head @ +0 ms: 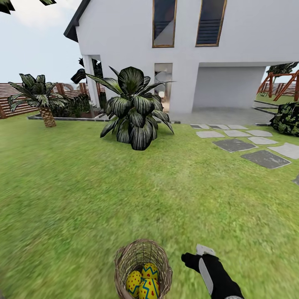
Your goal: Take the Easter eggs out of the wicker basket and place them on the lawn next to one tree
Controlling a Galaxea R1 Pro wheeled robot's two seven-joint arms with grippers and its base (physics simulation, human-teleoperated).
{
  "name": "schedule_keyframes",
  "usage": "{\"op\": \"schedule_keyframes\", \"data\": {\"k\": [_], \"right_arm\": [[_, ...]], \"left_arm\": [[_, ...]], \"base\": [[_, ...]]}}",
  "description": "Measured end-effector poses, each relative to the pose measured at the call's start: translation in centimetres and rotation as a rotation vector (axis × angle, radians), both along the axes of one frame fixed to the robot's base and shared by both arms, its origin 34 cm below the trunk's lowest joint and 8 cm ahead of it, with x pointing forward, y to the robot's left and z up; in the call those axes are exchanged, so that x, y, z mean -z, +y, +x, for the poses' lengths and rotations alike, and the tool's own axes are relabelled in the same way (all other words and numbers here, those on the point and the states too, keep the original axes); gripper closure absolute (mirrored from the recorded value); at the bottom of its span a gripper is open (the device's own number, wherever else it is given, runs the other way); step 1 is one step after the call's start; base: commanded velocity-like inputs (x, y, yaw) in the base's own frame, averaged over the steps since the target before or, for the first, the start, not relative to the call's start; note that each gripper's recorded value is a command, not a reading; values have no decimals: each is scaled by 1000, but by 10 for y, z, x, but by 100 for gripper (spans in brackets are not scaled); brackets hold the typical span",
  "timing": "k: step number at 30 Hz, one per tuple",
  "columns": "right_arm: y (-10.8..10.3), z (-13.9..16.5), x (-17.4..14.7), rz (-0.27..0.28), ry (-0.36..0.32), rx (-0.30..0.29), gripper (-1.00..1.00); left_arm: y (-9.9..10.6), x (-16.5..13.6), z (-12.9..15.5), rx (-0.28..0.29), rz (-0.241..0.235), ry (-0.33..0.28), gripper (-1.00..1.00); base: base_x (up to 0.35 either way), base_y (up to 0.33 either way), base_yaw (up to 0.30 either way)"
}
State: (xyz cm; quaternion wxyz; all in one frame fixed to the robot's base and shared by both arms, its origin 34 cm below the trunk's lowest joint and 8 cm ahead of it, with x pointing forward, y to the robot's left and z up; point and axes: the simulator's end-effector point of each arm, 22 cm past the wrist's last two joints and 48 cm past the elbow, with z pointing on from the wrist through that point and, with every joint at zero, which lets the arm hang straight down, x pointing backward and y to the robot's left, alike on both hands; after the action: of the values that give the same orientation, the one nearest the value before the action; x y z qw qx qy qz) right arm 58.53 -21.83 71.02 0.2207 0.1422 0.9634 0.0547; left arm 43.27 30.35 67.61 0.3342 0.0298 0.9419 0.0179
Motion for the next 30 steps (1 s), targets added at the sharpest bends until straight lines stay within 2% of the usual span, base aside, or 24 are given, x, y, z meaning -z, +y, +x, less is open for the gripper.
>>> {"op": "schedule_keyframes", "data": {"k": [6,13,20,30], "right_arm": [[7,15,-1,4,-29,-2,-100],[17,32,-5,21,-25,-15,-100],[21,39,-9,26,-29,-18,-100],[24,46,1,27,-52,-16,-100]], "left_arm": [[9,-9,8,-1,10,-17,-100],[11,-28,15,2,15,-41,-100],[39,-49,12,-61,36,-78,-100],[47,-42,13,-77,43,-86,-100]], "base": [[0,0,0],[0,0,0],[0,0,0],[0,0,0]]}}
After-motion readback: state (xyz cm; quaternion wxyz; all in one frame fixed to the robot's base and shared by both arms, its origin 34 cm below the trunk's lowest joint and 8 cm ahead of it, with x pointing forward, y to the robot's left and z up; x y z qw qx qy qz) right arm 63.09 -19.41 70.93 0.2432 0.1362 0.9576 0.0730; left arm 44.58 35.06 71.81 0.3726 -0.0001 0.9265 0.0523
